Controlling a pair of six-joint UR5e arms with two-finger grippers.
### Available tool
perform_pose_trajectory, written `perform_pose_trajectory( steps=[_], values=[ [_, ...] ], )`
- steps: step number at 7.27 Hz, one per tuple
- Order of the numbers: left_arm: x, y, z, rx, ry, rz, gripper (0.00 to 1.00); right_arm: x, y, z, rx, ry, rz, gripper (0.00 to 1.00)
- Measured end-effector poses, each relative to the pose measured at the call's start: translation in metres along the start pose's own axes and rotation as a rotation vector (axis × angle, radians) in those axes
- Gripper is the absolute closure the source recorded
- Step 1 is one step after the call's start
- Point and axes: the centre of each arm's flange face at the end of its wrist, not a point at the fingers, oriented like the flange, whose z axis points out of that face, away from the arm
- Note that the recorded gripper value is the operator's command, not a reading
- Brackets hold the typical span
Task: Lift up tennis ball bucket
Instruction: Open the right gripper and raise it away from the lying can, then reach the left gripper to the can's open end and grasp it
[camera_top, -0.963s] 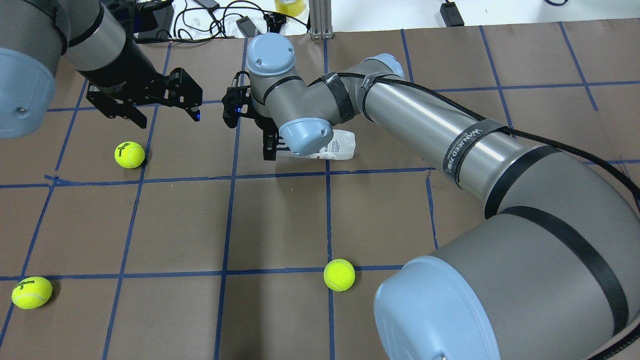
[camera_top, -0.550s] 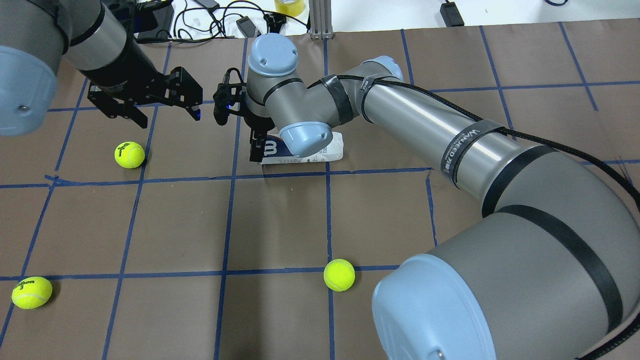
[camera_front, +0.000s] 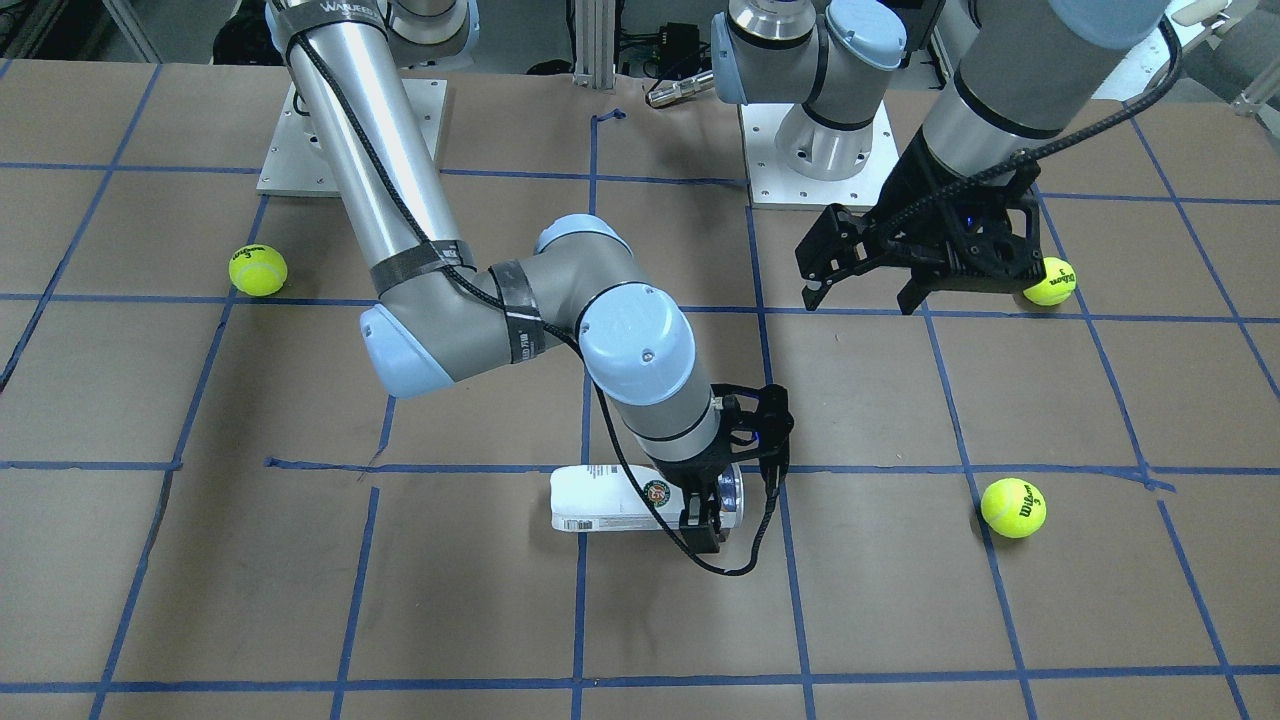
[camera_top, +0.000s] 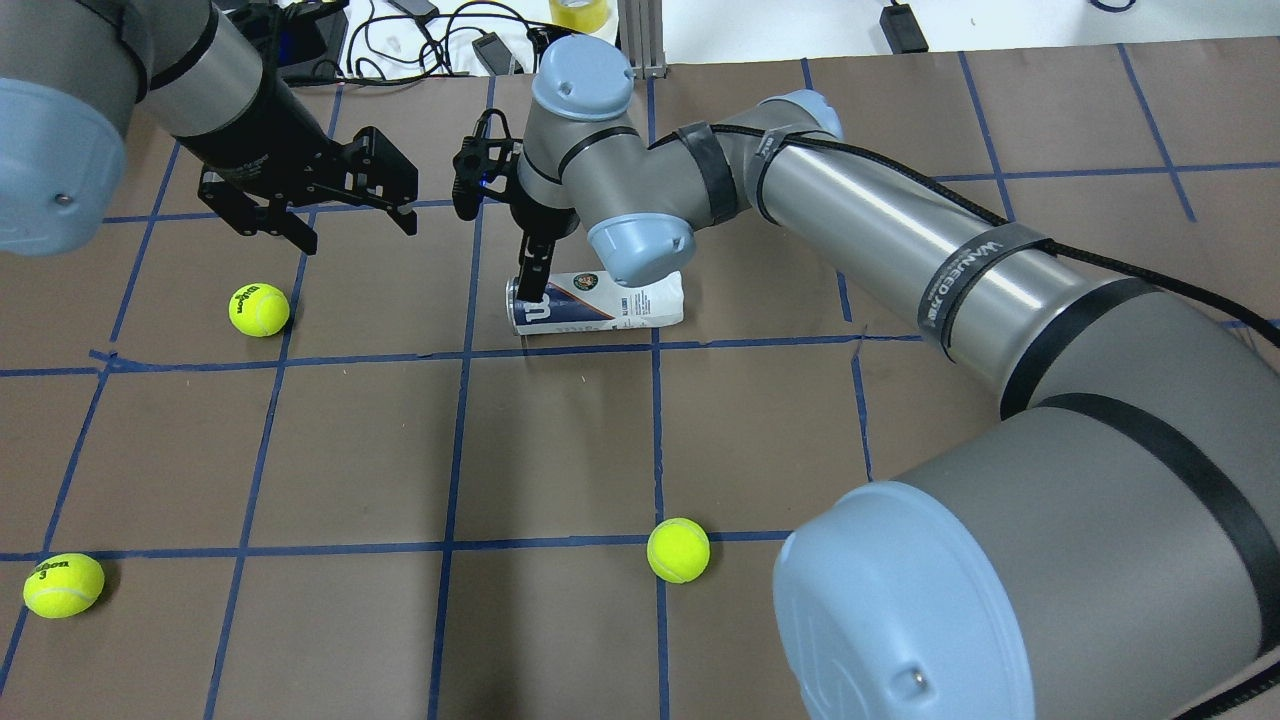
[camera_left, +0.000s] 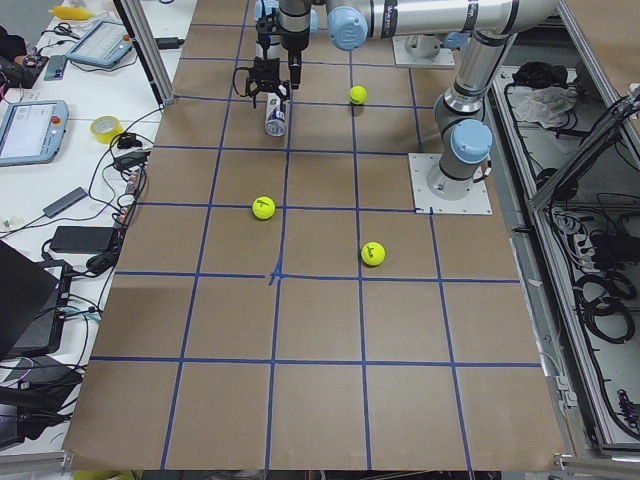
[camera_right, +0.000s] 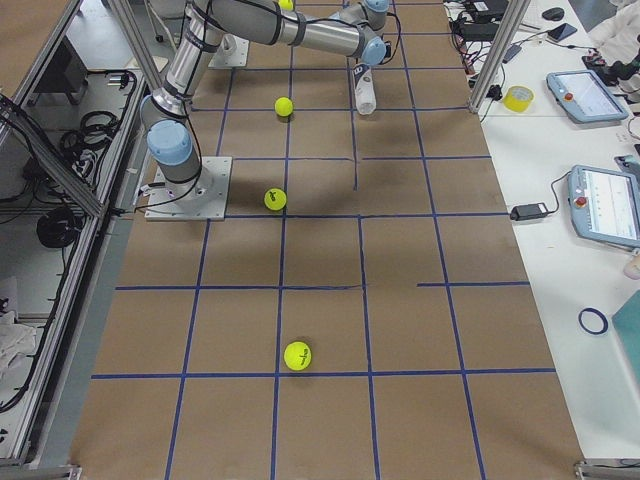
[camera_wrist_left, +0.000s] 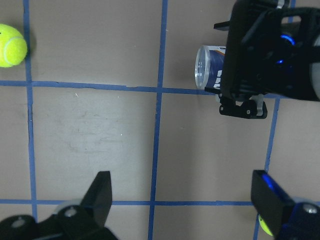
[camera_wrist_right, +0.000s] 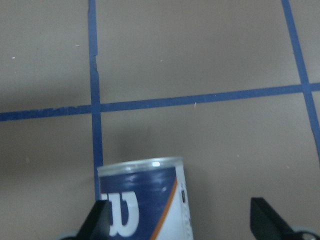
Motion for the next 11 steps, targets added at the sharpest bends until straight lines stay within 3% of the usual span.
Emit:
perform_pose_trajectory(
  steps=[2, 4, 6, 7, 9, 11],
  values=[
    [-0.013, -0.025, 0.03, -0.048, 0.127, -0.009, 0.0, 0.027, 0.051, -0.066, -0.039, -0.026, 0.116, 0.0],
    [-0.021, -0.053, 0.083, -0.102, 0.219, 0.037, 0.0, 0.036, 0.111, -0.16, -0.089, -0.063, 0.263, 0.0],
    [-0.035, -0.079, 0.134, -0.146, 0.33, 0.108, 0.0, 0.007, 0.145, -0.261, -0.165, -0.038, 0.4, 0.0],
    [-0.042, -0.089, 0.159, -0.16, 0.375, 0.134, 0.0, -0.013, 0.149, -0.287, -0.196, -0.036, 0.459, 0.0],
    [-0.048, -0.103, 0.203, -0.177, 0.509, 0.138, 0.0, -0.034, 0.156, -0.295, -0.232, -0.051, 0.596, 0.0],
    [-0.053, -0.105, 0.243, -0.203, 0.567, 0.118, 0.06, -0.046, 0.157, -0.302, -0.236, -0.021, 0.761, 0.0]
  ],
)
